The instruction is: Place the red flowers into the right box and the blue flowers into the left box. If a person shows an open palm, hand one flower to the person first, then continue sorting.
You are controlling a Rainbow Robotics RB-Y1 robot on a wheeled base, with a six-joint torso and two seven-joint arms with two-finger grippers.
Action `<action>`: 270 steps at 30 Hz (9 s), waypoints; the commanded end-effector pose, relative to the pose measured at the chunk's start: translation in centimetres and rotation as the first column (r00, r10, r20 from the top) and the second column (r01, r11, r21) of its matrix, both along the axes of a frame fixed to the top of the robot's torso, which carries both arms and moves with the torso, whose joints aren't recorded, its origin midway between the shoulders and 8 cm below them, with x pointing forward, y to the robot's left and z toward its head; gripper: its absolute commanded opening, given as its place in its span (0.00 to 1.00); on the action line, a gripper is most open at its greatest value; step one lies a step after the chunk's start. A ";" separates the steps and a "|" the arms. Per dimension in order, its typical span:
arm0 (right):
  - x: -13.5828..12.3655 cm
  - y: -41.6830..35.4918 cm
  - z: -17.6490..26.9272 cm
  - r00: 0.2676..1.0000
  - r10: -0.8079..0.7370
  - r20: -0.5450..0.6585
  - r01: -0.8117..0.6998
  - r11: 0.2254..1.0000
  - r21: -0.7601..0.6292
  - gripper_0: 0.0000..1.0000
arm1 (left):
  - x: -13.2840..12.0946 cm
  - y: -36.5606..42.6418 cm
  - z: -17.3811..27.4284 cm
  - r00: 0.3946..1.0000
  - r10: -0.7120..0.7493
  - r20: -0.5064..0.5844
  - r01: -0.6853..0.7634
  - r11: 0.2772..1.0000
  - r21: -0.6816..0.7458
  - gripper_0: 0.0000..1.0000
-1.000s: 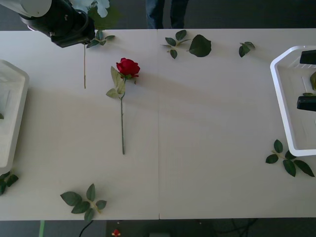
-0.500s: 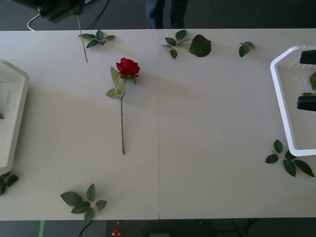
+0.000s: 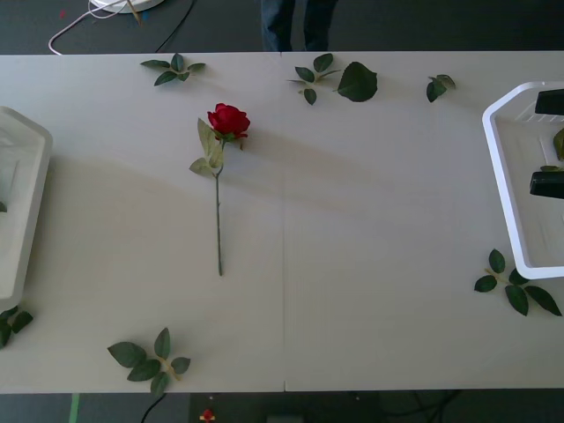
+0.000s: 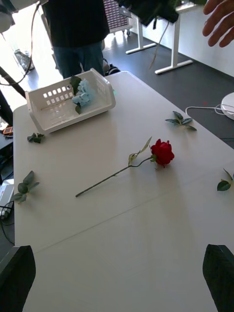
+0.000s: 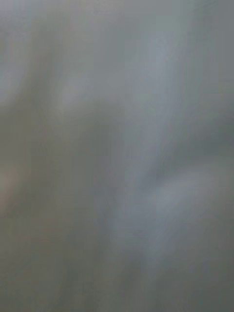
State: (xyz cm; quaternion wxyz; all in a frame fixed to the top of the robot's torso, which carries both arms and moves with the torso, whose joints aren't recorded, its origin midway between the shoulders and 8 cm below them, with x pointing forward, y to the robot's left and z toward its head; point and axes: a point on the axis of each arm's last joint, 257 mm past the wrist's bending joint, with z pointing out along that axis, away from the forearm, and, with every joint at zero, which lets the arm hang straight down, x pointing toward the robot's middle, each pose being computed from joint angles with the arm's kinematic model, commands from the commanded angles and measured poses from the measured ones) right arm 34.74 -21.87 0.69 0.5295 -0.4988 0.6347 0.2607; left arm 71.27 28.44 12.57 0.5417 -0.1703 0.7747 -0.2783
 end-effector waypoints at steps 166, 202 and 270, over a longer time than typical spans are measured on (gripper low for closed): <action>-0.7 0.3 0.4 0.999 0.033 0.030 -0.031 0.998 -0.058 1.00 | -17.9 -10.3 -35.9 0.764 0.033 -0.644 0.224 0.923 0.314 1.00; -0.7 0.3 0.4 0.999 0.033 0.030 -0.031 0.998 -0.058 1.00 | -16.3 -13.5 -41.3 0.787 -0.053 -0.615 0.397 0.806 0.439 1.00; -1.0 -0.1 -1.3 1.000 0.023 -0.021 -0.024 0.998 -0.058 1.00 | -17.7 -33.0 0.4 0.744 -0.616 0.259 0.607 0.785 0.125 0.00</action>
